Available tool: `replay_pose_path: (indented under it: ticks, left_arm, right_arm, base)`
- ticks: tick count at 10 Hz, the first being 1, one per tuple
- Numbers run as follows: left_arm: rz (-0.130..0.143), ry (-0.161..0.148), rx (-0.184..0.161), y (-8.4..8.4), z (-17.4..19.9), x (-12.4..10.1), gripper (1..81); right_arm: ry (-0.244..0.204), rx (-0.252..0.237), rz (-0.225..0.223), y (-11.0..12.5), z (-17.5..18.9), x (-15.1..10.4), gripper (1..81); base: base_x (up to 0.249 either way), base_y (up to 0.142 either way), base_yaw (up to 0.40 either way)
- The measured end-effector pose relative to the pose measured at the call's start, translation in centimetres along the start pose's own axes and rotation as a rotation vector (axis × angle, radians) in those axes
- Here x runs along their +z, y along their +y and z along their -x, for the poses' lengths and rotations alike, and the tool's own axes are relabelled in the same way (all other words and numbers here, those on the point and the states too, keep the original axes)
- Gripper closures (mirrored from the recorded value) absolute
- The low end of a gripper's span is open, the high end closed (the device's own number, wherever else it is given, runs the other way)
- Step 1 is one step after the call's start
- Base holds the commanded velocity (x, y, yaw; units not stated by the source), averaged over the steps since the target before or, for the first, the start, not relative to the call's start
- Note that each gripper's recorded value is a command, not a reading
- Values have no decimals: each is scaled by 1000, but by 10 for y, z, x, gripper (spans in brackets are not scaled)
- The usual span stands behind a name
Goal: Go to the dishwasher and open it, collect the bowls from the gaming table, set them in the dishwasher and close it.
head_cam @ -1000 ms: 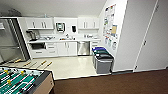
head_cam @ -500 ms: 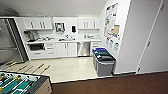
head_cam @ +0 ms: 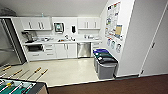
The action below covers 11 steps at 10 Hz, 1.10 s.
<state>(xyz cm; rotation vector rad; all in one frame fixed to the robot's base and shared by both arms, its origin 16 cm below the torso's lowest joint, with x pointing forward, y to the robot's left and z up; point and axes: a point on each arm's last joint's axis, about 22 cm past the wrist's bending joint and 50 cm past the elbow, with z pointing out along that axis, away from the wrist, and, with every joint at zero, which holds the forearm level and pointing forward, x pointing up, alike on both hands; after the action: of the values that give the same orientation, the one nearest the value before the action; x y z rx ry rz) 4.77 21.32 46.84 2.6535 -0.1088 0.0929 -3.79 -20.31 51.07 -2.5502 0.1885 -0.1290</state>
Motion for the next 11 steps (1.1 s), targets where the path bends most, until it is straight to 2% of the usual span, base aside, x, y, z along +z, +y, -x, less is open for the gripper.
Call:
replay_pose_path:
  ticks: [3, 6, 8, 11]
  left_arm:
    - [-10, 0, 1, -4, 0, 0, 10]
    - [-4, 2, 1, -1, -1, 1, 10]
    - [-10, 16, 1, -5, -4, 0, 10]
    - [-10, 18, 1, -5, -5, 0, 10]
  right_arm:
    - [2, -2, -1, -1, -2, 1, 10]
    - [3, -2, 4, 2, -2, 0, 10]
    - [4, -3, 0, -1, -3, 1, 10]
    - [4, -4, 3, 1, -4, 1, 10]
  base:
    - [239, 0, 0]
    - [241, 0, 0]
    - [241, 0, 0]
    - [241, 0, 0]
